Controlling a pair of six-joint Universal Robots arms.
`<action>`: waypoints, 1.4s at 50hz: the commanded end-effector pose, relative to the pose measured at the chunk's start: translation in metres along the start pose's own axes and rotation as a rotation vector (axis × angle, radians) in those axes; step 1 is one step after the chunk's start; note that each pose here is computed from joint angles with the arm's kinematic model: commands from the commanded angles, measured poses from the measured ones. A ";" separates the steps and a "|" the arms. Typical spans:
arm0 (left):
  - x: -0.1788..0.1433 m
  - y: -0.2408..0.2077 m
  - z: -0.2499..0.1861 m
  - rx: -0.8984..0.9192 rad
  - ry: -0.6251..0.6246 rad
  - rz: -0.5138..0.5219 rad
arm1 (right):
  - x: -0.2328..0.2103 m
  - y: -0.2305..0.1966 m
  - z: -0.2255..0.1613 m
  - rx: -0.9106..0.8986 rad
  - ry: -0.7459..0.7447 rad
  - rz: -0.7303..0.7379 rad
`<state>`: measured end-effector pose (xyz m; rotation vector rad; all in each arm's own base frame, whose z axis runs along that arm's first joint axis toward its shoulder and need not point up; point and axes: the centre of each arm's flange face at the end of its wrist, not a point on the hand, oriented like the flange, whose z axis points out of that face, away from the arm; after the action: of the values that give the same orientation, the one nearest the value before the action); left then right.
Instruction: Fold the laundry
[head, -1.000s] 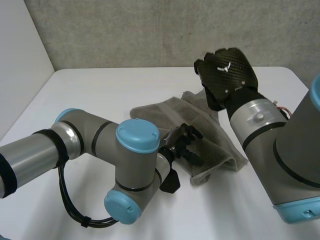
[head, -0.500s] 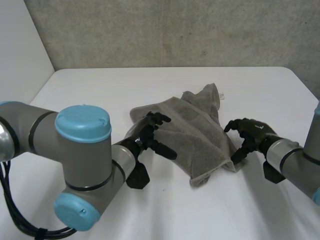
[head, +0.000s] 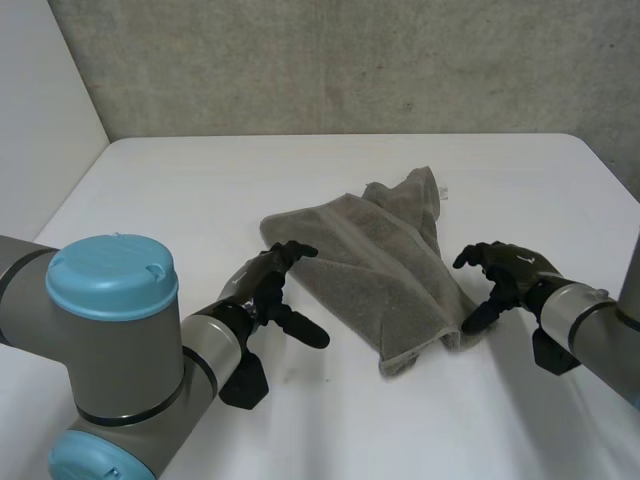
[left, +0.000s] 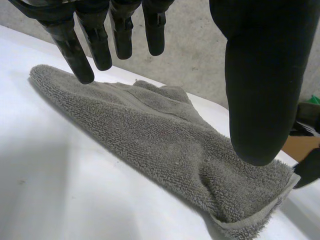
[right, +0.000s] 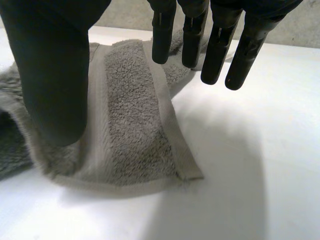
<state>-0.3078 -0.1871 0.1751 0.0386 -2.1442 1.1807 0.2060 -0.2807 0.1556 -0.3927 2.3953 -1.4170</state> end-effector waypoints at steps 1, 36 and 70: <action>0.001 -0.001 -0.001 0.005 0.005 -0.002 | 0.001 0.013 -0.014 -0.070 0.005 0.012; 0.004 0.008 0.001 0.000 0.029 0.006 | -0.042 0.004 0.009 0.164 -0.019 -0.044; 0.061 0.070 0.054 -0.048 0.239 -0.079 | -0.129 -0.080 -0.105 0.580 -0.133 -0.260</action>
<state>-0.3923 -0.1619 0.1433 -0.0499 -1.9871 1.0260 0.2831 -0.1913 0.2893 -0.6278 1.7794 -2.0512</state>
